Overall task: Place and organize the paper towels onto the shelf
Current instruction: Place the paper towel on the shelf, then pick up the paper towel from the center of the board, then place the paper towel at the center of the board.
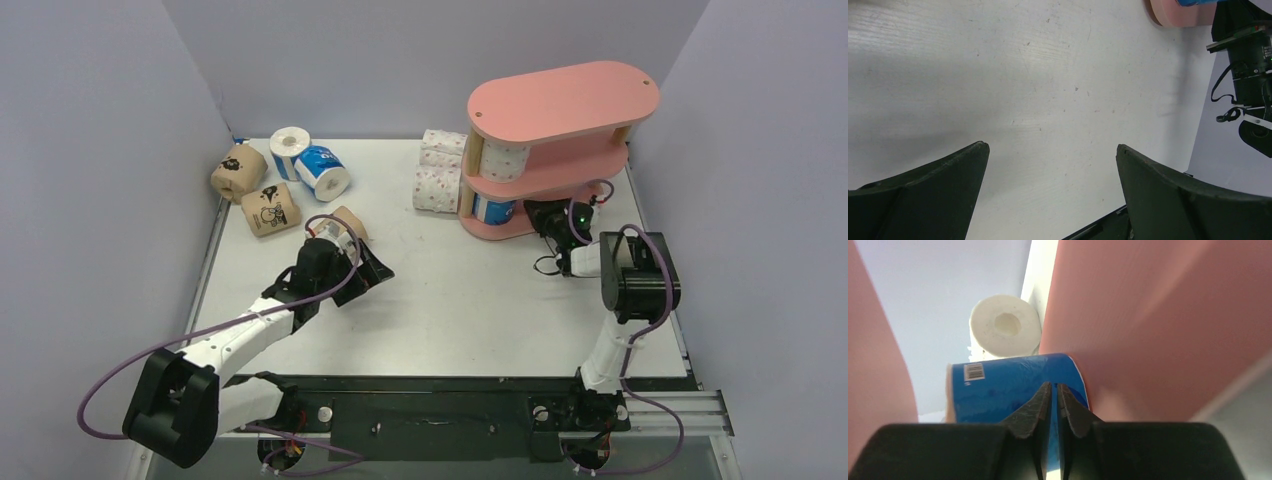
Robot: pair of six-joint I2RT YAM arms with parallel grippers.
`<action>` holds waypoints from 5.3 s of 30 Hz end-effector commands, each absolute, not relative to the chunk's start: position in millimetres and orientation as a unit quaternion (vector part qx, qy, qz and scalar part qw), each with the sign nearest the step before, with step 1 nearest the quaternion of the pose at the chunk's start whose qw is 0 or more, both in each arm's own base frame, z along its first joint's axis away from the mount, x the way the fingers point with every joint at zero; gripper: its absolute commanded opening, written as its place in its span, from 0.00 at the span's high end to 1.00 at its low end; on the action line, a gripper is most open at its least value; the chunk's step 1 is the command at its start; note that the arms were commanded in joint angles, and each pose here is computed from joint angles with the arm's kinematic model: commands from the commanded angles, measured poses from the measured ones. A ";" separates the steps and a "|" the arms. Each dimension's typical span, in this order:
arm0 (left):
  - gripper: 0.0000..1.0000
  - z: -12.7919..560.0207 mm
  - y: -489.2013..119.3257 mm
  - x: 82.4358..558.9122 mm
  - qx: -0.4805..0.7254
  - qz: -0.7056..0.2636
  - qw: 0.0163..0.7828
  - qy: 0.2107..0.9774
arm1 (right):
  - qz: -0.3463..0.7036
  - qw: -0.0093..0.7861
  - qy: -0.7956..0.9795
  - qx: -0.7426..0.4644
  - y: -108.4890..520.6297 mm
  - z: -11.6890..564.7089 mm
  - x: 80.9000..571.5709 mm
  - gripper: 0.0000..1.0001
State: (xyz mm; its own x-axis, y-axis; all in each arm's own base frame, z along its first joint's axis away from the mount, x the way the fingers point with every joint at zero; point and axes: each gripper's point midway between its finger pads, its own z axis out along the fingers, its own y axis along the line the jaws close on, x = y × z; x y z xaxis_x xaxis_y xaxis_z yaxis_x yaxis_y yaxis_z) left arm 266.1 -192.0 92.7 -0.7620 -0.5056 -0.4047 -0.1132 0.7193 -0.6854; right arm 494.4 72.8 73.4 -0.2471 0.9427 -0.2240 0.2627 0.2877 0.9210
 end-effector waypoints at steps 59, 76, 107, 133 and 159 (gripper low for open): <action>0.04 120.0 -46.1 361.4 -0.414 -0.271 0.485 0.721 | 0.275 0.490 0.827 0.012 187.6 101.3 227.7 0.29; 0.23 108.9 -58.3 390.3 -0.419 -0.321 0.486 0.697 | 0.268 0.493 0.828 0.017 183.9 99.3 228.0 0.30; 0.76 166.2 -96.7 361.5 -0.277 -0.291 0.478 0.781 | 0.236 0.504 0.829 0.048 168.1 110.0 233.1 0.35; 0.75 177.5 -312.0 257.0 0.272 -0.072 0.351 0.893 | 0.051 0.514 0.847 0.128 94.6 124.2 235.6 0.30; 0.11 217.3 -309.2 249.4 0.221 -0.110 0.415 0.876 | 0.146 0.496 0.850 0.101 131.0 151.9 237.3 0.18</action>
State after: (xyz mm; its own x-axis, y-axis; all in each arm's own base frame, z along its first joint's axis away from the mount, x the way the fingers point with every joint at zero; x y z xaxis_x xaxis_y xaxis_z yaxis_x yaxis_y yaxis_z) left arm 240.7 -319.5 150.0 -0.6196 0.4712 -0.6278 0.5602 0.8257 0.0668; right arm 230.5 104.9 118.8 -0.4917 0.2575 -0.8318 0.1136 0.9661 0.2320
